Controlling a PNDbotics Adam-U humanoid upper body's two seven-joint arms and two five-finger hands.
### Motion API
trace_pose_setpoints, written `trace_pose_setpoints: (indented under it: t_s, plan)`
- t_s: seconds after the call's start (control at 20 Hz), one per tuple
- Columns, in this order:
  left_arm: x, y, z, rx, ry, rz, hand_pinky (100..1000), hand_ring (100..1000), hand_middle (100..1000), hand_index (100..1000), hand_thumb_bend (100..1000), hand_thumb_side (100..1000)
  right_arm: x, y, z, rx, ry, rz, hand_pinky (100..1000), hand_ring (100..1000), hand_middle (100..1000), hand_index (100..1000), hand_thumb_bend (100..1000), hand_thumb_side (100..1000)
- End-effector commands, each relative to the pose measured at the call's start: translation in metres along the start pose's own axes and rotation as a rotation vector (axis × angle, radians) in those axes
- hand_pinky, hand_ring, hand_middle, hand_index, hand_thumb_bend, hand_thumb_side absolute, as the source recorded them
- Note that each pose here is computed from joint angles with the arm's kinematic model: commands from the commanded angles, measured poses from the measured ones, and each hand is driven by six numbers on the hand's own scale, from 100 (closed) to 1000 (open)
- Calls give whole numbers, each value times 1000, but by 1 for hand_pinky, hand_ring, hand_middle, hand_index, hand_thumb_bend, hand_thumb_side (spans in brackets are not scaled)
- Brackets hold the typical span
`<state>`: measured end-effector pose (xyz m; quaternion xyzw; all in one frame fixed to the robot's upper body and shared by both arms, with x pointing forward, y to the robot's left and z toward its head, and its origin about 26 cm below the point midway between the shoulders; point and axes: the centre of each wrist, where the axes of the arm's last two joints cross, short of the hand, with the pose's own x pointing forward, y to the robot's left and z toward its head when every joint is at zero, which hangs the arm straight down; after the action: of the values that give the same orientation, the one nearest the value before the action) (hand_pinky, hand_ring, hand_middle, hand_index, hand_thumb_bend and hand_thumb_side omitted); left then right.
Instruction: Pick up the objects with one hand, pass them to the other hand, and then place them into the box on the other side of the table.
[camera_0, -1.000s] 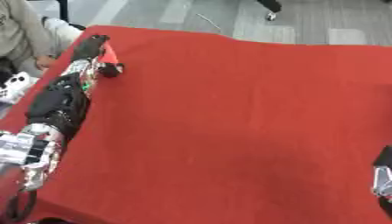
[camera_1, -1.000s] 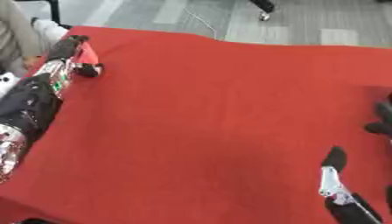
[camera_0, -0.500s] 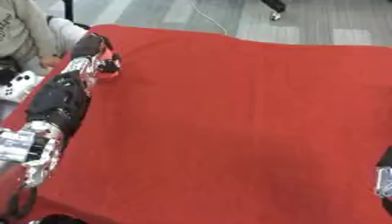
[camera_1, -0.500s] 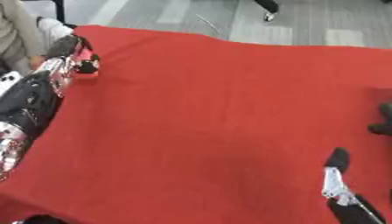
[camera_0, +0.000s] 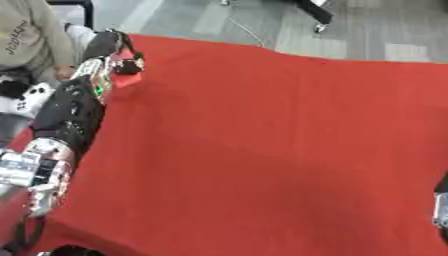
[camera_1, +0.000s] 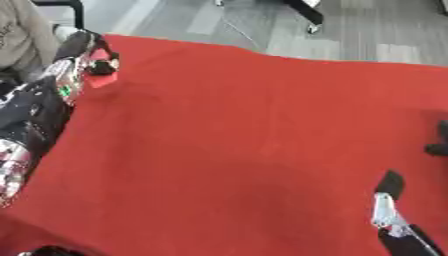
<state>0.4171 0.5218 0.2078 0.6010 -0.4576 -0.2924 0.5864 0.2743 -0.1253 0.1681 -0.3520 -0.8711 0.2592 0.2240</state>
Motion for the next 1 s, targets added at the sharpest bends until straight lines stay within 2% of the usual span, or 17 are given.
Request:
trace_pose_setpoints:
  t_s: [0.05, 0.1, 0.15, 0.2, 0.4, 0.75, 0.9, 1.0]
  plan:
    - [-10, 25, -2, -61, -22, -55, 769, 668, 621, 824, 138, 224, 0, -7, -4, -21, -17, 8, 704, 878, 662, 949, 100, 474]
    - [-10, 27, -2, -80, -29, -66, 720, 582, 547, 768, 100, 225, 0, -7, -4, -21, -17, 8, 704, 878, 662, 949, 100, 475]
    - [-9, 29, -2, -90, -33, -74, 717, 574, 540, 763, 100, 225, 0, -7, -4, -21, -17, 8, 704, 878, 662, 949, 100, 475]
    - [-8, 30, -2, -96, -35, -80, 689, 522, 486, 713, 100, 225, 0, -7, -4, -22, -17, 8, 704, 878, 663, 949, 100, 475]
    - [-7, 34, -3, -91, -37, -89, 650, 449, 396, 630, 100, 225, 0, -7, -4, -22, -15, 9, 704, 878, 663, 949, 100, 474]
    - [-3, 50, -3, -25, -79, -54, 616, 391, 326, 557, 100, 234, -1, -8, -4, -18, -10, 14, 704, 878, 664, 949, 100, 474]
    - [5, 62, -3, 10, -142, -17, 603, 376, 311, 540, 100, 245, -3, -8, -3, -13, -7, 19, 705, 876, 666, 948, 100, 474]
    - [15, 70, -2, 29, -216, 28, 598, 365, 300, 530, 100, 248, -4, -9, -3, -6, -8, 21, 706, 875, 668, 947, 100, 474]
